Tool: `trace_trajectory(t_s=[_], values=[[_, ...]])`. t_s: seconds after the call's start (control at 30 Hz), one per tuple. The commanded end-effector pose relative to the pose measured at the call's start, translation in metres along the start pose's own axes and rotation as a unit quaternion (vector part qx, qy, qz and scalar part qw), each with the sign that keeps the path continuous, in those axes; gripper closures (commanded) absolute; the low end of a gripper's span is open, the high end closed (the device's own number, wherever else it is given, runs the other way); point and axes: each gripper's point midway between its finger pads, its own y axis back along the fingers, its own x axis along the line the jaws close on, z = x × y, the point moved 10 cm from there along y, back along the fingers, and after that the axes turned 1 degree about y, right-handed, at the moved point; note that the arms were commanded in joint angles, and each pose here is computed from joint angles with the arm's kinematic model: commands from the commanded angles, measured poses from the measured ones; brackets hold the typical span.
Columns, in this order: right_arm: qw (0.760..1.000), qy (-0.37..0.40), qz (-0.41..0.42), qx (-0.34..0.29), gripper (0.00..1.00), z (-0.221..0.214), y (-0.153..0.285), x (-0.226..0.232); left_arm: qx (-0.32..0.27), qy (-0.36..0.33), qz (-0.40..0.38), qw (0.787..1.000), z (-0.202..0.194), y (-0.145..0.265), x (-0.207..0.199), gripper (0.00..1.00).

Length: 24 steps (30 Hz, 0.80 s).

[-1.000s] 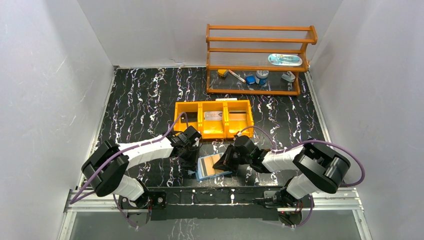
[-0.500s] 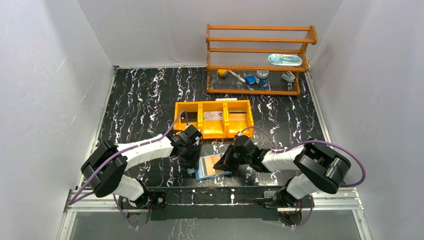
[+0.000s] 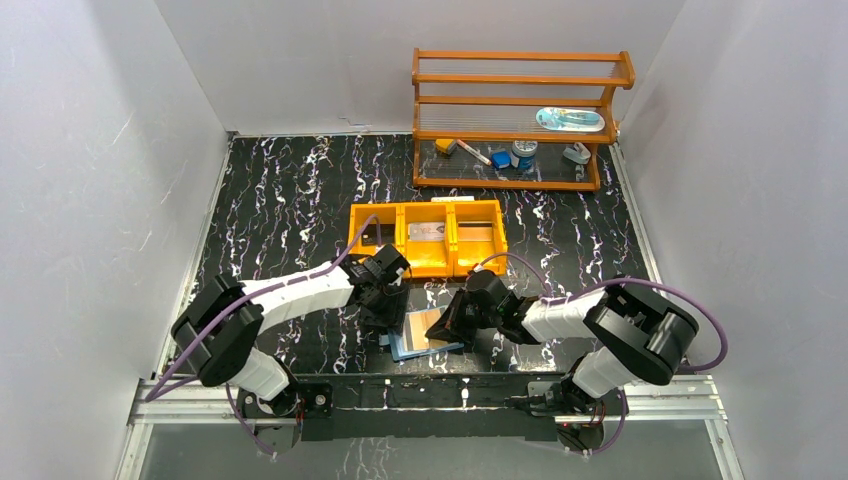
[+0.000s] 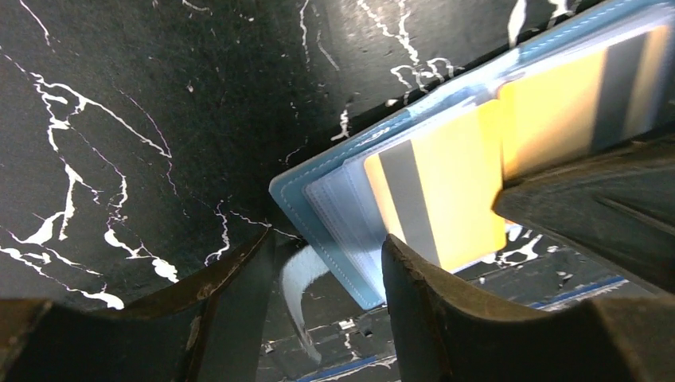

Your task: Take the credit cards out of the card holder

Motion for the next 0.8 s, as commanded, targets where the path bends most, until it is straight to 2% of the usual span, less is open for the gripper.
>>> trace_trajectory(t_s=[0.0,0.47,0.77], values=[[1.000,-0.005,-0.023,0.002,0.94,0.001,-0.003,-0.007,0.026,-0.008,0.024,0.999,-0.005,-0.004,0.007,0.51],[1.000,0.001,-0.003,-0.016,0.93,0.003,0.004,0.004,0.045,-0.018,0.079,0.996,-0.015,-0.016,0.022,0.58],[0.997,0.006,-0.051,-0.049,0.92,0.006,0.011,-0.004,0.043,-0.022,0.088,0.995,-0.014,-0.017,0.024,0.60]])
